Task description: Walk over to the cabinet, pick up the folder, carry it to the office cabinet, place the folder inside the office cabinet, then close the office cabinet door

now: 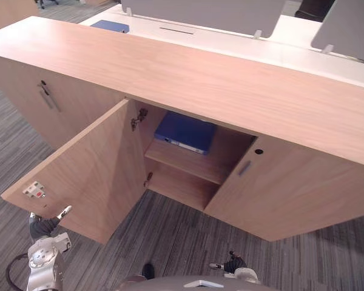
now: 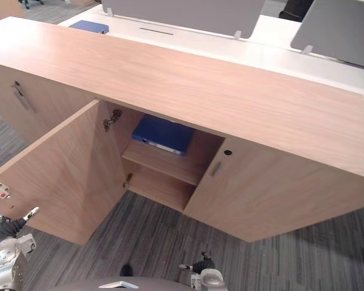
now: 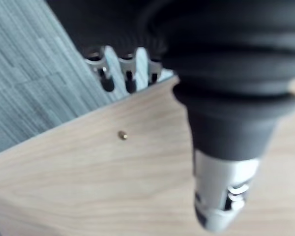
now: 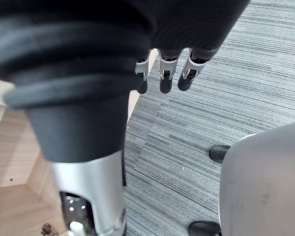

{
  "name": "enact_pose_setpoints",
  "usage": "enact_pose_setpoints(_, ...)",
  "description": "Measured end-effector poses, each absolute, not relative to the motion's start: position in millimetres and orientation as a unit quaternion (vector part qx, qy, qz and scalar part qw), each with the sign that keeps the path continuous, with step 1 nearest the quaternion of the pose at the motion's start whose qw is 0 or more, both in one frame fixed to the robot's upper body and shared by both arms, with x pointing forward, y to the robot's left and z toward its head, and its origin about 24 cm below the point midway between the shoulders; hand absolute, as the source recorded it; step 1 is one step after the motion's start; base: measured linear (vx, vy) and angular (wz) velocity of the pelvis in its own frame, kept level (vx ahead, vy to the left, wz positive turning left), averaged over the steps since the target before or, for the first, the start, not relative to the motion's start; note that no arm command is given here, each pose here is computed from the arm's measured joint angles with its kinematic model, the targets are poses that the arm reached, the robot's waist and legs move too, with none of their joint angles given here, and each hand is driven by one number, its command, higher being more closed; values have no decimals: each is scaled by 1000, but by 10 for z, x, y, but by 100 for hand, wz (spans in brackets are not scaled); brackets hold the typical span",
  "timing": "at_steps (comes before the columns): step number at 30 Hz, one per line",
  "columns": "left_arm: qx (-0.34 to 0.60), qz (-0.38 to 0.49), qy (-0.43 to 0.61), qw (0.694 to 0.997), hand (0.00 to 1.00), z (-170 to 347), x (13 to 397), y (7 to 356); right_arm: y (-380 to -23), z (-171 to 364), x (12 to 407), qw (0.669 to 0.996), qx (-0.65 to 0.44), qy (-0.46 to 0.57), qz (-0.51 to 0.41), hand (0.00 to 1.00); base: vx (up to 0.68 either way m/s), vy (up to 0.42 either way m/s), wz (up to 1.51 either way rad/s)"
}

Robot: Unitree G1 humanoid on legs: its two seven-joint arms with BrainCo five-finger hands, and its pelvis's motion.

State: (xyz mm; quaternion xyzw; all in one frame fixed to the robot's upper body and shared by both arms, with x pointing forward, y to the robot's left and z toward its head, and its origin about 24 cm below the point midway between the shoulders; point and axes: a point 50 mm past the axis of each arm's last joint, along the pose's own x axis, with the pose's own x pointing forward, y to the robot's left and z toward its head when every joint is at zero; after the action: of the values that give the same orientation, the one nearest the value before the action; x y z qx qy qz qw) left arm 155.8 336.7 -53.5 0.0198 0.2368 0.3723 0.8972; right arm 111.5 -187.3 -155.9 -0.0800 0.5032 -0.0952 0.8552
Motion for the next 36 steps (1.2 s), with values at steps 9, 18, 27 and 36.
enact_pose_setpoints(9,10,403,278,872,0,-517,1513,3839,-1909,-1545,1119,861,-78,493,-93,0,-79,-2,-29)
enact_pose_setpoints(18,92,239,281,925,0,-703,1659,2890,-2024,-1549,1062,854,-79,501,-118,0,2,33,21)
enact_pose_setpoints(27,8,137,281,950,0,-836,1441,2218,-1925,-1535,1087,862,-58,490,-113,0,-101,20,-16)
enact_pose_setpoints(36,-13,-50,266,963,0,-841,1651,1315,-1932,-1528,1097,864,-59,487,-114,0,-17,34,-15)
